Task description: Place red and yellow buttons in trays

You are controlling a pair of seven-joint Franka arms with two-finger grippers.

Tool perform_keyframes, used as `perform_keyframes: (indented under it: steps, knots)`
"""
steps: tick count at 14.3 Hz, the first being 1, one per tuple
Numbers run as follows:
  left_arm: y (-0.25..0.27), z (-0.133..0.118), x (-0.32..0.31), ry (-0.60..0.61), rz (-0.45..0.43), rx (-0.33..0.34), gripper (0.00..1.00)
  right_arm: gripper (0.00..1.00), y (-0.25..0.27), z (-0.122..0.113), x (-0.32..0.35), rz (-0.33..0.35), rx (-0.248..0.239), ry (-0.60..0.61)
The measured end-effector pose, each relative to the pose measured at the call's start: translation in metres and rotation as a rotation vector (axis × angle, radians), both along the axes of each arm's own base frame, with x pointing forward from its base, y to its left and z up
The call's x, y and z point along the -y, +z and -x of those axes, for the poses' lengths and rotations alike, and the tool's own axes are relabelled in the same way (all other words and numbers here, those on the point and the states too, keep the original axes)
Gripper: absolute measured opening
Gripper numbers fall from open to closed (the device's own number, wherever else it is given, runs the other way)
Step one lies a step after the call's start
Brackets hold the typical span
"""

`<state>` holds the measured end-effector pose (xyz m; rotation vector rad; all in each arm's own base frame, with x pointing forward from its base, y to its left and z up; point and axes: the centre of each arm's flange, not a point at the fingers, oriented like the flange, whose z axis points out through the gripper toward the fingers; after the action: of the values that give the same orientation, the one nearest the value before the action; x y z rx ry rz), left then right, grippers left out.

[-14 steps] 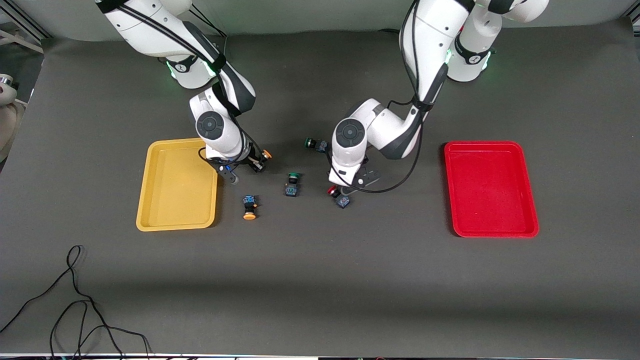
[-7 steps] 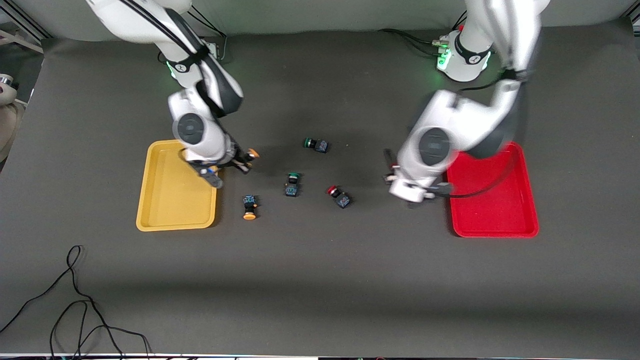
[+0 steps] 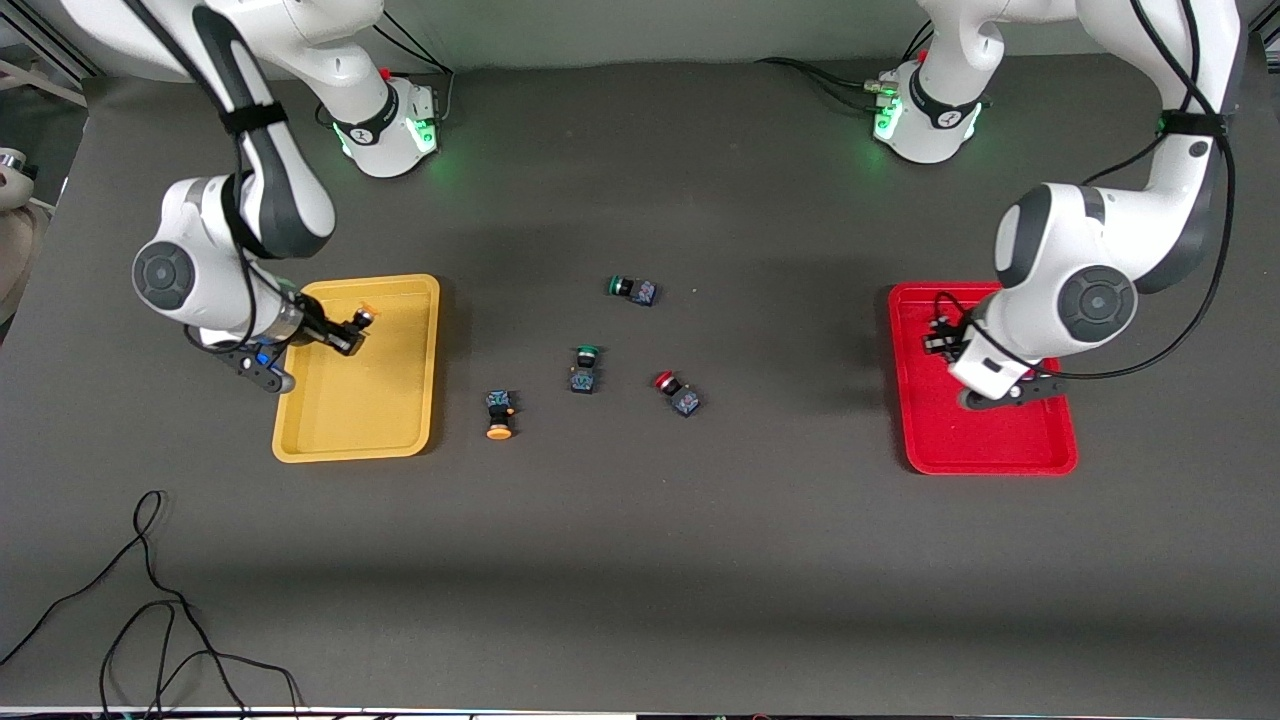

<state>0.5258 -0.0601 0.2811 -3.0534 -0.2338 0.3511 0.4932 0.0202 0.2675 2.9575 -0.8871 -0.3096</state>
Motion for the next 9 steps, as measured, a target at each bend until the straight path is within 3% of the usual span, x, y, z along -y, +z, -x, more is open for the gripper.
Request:
perform_keyframes:
  steps: [3,5,7,9]
  knots:
    - [-0.052,0.024,-0.026,0.009,0.004,0.017,0.43,0.84,-0.008,-0.007,-0.013,0.007,0.009,0.021]
    - [-0.081,0.030,-0.034,0.022,0.004,0.008,0.43,1.00,0.024,-0.029,-0.039,0.002,0.026,0.012]
    - [-0.095,0.032,-0.036,0.026,0.004,-0.011,0.48,1.00,0.064,-0.053,-0.099,-0.020,0.072,0.022]
    - [-0.089,0.028,-0.035,0.026,0.003,-0.021,0.69,1.00,0.067,-0.066,-0.166,-0.041,0.098,0.060]
